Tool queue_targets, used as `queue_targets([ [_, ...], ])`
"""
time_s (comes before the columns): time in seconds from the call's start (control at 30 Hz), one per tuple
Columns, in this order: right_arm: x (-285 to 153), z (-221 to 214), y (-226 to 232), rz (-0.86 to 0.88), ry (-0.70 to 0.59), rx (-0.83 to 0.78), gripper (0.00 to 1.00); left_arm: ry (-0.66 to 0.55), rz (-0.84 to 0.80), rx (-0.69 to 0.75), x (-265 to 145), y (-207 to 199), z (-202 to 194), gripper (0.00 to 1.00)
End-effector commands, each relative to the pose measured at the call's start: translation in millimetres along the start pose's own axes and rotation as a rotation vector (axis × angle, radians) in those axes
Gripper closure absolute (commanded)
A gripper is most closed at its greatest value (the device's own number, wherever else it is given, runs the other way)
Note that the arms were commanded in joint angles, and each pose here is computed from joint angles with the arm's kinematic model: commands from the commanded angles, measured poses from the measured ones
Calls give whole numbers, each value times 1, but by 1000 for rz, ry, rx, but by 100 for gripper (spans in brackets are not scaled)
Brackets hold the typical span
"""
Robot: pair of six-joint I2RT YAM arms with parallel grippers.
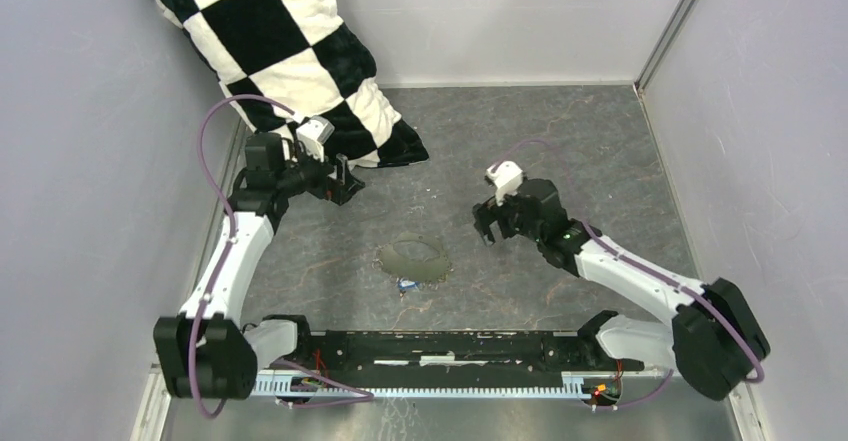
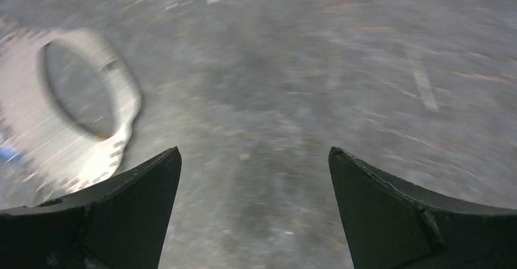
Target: Put the keys on the keyring
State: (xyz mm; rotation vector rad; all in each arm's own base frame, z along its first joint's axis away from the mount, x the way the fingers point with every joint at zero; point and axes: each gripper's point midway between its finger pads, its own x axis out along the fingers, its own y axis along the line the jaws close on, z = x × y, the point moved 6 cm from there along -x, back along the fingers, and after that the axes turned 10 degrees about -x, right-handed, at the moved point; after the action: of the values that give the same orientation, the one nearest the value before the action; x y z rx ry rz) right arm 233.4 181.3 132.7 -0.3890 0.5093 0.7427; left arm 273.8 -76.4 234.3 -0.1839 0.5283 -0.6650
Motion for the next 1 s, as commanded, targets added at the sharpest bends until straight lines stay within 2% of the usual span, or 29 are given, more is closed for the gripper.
queue_targets([
  [0.0,-19,-5,-61,-359,-83,138,2,-4,195,10,5,65,3,0],
  [0.2,-59,-65,-119,-828,-87,320,2,-22,242,-106,14,108,-44,0],
  [0.27,-74,-86,-129,-967,-83,336,2,-105,262,-73,15,114,-50,0],
  [0.37,-87,-107,-136,-1087,-68,312,2,-221,315,-79,13,118,-63,0],
  [0.47,-88,-122,-137,-1114,-44,299,2,-313,315,-99,17,117,-74,0],
  [0.6,-90,-132,-141,-1144,-59,259,2,-370,332,-96,21,122,-89,0],
  [0.67,-90,-132,-142,-1146,-100,227,2,-411,333,-59,19,123,-84,0],
  [0.73,-91,-132,-142,-1155,-122,197,2,-515,320,-1,14,117,-78,0],
  [0.87,-88,-133,-146,-1163,-132,190,2,-572,289,24,13,109,-90,0],
  [0.93,-84,-132,-145,-1141,-154,179,2,-553,305,29,12,109,-92,0],
  [0.97,-86,-145,-136,-1127,-136,167,2,-554,316,32,11,109,-95,0],
])
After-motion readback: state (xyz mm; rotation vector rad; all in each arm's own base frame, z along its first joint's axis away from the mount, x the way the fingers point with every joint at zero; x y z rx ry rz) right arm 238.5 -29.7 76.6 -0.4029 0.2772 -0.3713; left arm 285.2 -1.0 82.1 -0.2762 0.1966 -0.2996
